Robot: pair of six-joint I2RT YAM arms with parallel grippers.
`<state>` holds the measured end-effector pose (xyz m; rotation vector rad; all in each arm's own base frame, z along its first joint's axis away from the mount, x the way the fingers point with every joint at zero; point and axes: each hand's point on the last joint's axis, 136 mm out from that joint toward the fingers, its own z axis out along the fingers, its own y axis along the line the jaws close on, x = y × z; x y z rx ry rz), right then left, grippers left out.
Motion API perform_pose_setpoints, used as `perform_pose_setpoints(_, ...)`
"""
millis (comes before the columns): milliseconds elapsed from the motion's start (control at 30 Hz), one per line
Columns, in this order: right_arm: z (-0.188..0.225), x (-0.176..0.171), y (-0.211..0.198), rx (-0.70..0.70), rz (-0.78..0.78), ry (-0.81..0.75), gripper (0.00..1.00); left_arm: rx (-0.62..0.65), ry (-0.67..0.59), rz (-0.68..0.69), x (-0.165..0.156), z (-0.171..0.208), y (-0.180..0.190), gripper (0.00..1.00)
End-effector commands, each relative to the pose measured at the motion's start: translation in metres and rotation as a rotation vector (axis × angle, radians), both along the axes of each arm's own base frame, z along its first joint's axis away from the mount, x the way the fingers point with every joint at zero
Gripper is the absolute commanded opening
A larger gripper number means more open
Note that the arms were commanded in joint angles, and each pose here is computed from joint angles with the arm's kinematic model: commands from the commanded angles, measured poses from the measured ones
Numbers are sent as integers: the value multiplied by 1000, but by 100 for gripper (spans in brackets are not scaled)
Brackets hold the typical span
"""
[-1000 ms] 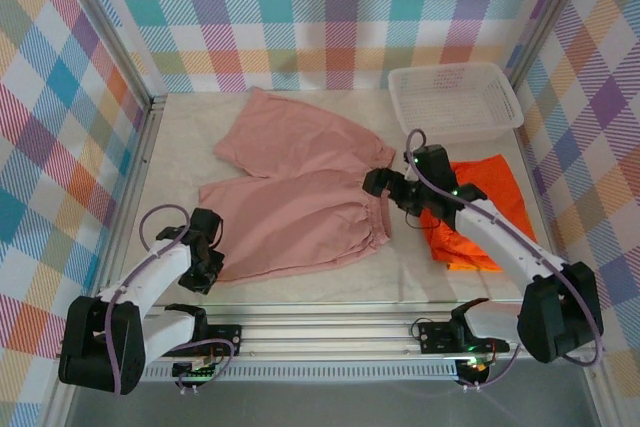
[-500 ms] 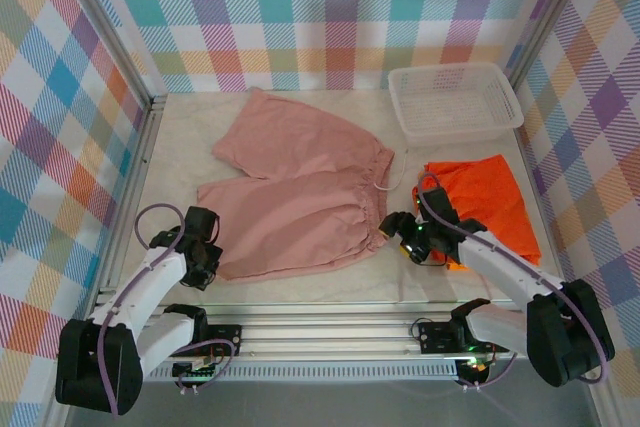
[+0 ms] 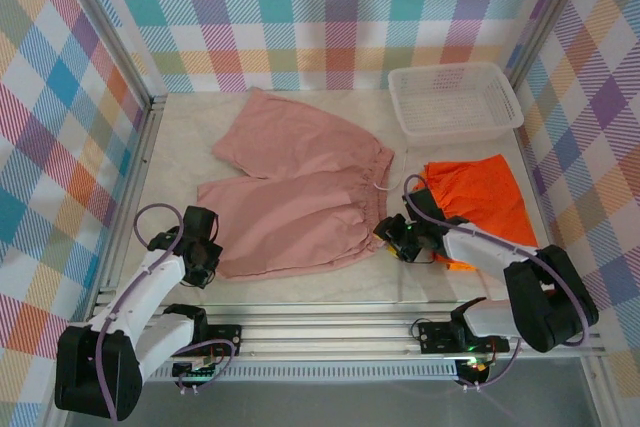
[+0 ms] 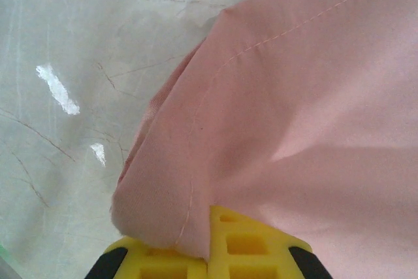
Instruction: Fold and stack the shorts
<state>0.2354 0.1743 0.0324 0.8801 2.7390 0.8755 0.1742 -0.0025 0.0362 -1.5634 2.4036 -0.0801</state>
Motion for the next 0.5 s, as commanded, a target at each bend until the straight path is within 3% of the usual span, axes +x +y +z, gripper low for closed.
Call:
perform_pose_setpoints(0, 4, 13, 7, 4, 5, -24, 40, 33, -14, 1, 1, 4, 7, 0)
perform_pose_setpoints(133, 2, 14, 7, -12, 10, -13, 11, 58, -42, -13, 9, 18, 10, 0)
perform_pose_setpoints(200, 10, 16, 8, -15, 20, -27, 1, 93, -76, -41, 17, 38, 14, 0)
perform_pose_setpoints(467, 78, 22, 22, 28, 111, -137, 0, 306, -272, -105, 40, 161, 47, 0)
